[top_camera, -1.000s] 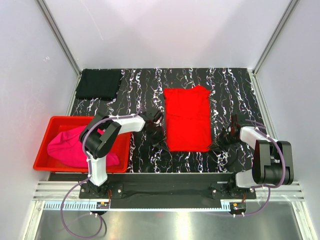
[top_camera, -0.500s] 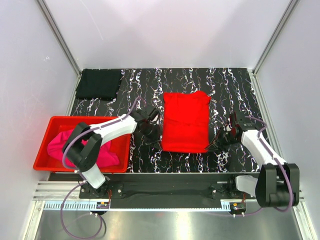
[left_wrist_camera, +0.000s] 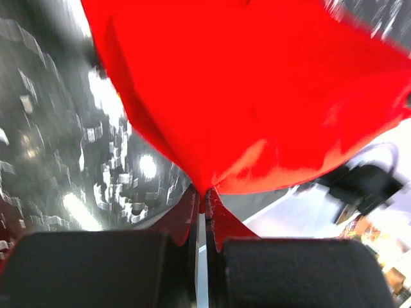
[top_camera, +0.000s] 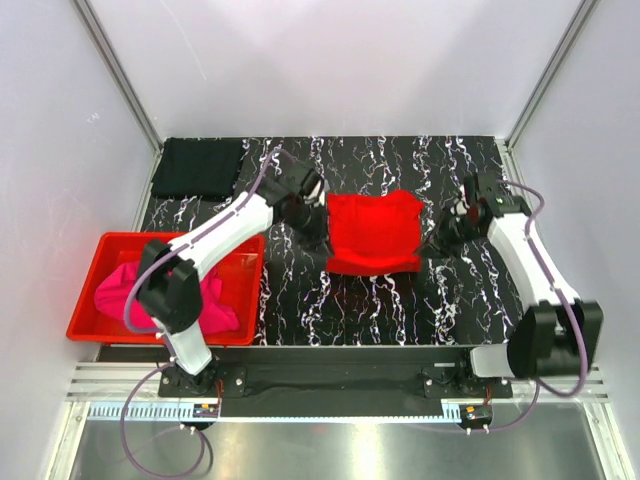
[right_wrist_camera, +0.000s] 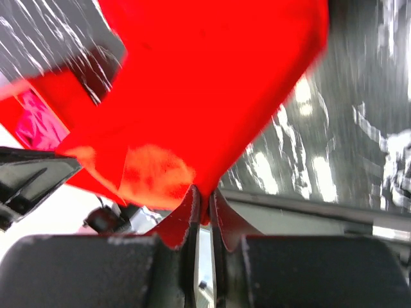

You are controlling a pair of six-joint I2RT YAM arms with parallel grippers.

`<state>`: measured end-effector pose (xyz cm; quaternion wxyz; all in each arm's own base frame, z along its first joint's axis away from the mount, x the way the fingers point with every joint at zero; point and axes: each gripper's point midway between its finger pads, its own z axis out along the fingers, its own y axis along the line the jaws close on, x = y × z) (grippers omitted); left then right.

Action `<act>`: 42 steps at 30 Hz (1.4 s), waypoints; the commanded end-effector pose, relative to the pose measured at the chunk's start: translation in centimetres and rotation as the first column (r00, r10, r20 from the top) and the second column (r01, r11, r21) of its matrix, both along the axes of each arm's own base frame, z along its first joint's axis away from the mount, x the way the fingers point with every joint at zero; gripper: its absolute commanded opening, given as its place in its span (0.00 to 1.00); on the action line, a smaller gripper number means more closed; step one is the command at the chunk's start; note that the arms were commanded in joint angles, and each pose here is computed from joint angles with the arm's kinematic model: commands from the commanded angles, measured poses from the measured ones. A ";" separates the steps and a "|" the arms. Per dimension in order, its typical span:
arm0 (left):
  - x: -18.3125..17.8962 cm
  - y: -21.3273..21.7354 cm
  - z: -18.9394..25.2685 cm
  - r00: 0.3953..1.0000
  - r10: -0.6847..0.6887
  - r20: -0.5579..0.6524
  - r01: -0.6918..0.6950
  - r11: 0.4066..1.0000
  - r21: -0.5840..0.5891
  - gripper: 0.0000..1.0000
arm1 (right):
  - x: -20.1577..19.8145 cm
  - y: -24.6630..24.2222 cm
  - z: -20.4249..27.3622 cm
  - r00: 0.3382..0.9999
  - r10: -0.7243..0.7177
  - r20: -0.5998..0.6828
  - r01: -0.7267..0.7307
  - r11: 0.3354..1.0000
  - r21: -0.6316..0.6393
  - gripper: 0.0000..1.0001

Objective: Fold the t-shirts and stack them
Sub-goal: Fold the tshirt

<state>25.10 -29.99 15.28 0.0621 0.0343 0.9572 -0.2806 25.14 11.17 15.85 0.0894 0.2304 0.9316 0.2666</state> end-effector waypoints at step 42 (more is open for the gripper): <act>32.0 -3.6 0.0 0.888 0.307 0.343 -0.137 0.888 -0.440 0.04 | 28.4 -3.9 -4.6 0.962 -0.028 0.270 0.015 0.999 0.052 0.05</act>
